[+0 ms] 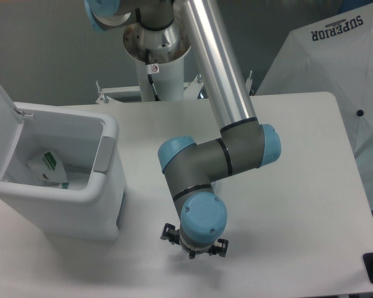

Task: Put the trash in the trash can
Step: 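Lower the gripper and close it around the bottle cap end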

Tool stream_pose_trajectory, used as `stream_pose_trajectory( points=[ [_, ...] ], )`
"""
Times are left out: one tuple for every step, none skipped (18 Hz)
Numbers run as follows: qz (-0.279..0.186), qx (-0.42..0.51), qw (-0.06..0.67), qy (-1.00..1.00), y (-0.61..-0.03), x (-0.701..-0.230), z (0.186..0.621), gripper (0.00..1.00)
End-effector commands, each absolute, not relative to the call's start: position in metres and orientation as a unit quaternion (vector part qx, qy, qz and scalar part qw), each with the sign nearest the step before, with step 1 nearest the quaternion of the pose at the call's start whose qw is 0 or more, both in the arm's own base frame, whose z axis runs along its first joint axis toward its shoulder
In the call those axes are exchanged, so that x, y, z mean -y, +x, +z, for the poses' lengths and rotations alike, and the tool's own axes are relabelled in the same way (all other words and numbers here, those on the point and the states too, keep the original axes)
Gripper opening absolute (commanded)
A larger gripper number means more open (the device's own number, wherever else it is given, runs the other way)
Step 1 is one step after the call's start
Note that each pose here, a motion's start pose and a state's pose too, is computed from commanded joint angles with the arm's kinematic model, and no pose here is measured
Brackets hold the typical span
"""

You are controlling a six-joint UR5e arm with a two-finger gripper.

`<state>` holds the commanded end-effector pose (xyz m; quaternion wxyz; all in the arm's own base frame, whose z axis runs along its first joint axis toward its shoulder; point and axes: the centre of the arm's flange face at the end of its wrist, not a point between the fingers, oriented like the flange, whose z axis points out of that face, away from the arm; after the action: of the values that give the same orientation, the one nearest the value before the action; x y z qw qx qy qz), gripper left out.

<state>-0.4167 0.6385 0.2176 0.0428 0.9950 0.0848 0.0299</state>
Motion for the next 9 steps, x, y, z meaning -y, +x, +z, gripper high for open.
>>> stream_pose_trajectory(
  points=[
    [0.026, -0.084, 0.047, 0.995, -0.4176, -0.6378, 0.2164, 0.95],
    [0.025, -0.083, 0.052, 0.995, -0.4171, -0.6379, 0.2112, 0.92],
    [0.024, -0.08, 0.054, 0.995, -0.4139, -0.6404, 0.2107, 0.88],
    [0.024, -0.081, 0.055, 0.995, -0.4139, -0.6406, 0.2084, 0.85],
    [0.024, -0.08, 0.054, 0.995, -0.4132, -0.6415, 0.2091, 0.82],
    [0.024, -0.08, 0.055, 0.995, -0.4132, -0.6415, 0.2079, 0.82],
    [0.024, -0.079, 0.055, 0.995, -0.4125, -0.6422, 0.2069, 0.82],
    [0.022, -0.08, 0.054, 0.995, -0.4129, -0.6426, 0.2073, 0.82],
    [0.019, -0.085, 0.05, 0.995, -0.4137, -0.6435, 0.2071, 0.82]
  ],
)
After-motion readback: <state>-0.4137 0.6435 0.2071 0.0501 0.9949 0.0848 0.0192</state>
